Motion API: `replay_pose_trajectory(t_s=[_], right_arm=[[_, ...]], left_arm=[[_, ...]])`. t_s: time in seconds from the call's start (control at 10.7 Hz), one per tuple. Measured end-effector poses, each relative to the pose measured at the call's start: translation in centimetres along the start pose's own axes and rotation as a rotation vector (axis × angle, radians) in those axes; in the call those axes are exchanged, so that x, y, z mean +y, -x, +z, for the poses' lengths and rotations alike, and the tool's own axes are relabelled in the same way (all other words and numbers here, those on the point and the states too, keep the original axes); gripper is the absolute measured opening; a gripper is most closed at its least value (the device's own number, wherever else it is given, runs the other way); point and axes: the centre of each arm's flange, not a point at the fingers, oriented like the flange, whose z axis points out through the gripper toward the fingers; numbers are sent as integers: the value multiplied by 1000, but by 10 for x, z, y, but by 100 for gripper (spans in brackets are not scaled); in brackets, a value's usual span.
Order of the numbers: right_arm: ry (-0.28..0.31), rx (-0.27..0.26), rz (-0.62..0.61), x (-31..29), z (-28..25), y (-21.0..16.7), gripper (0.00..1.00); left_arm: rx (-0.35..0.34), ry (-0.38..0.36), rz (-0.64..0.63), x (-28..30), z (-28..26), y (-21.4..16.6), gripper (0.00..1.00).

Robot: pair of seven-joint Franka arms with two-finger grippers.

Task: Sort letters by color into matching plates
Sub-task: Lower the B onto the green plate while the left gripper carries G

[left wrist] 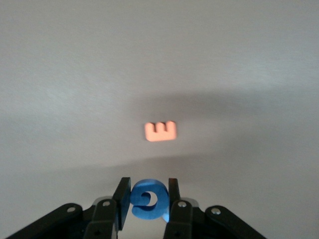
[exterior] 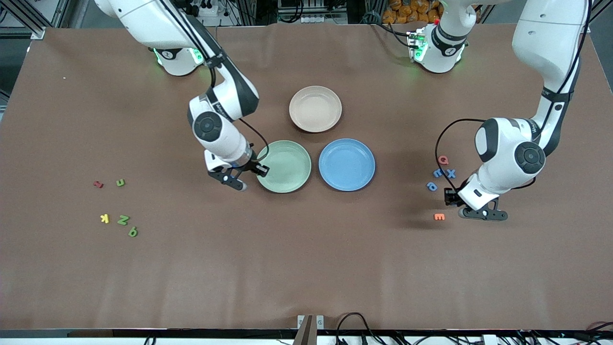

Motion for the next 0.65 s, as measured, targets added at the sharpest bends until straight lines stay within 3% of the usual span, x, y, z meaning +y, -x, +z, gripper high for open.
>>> replay_pose_trajectory(t_s=[0.47, 0.56, 0.65], right_arm=[[21, -19, 46, -23, 29, 25, 37], [22, -20, 50, -23, 30, 25, 41], [21, -18, 50, -23, 29, 24, 53]], left_arm=[[-42, 40, -76, 69, -28, 9, 35], [-43, 47, -92, 82, -29, 11, 35], [-46, 55, -113, 96, -30, 14, 35]])
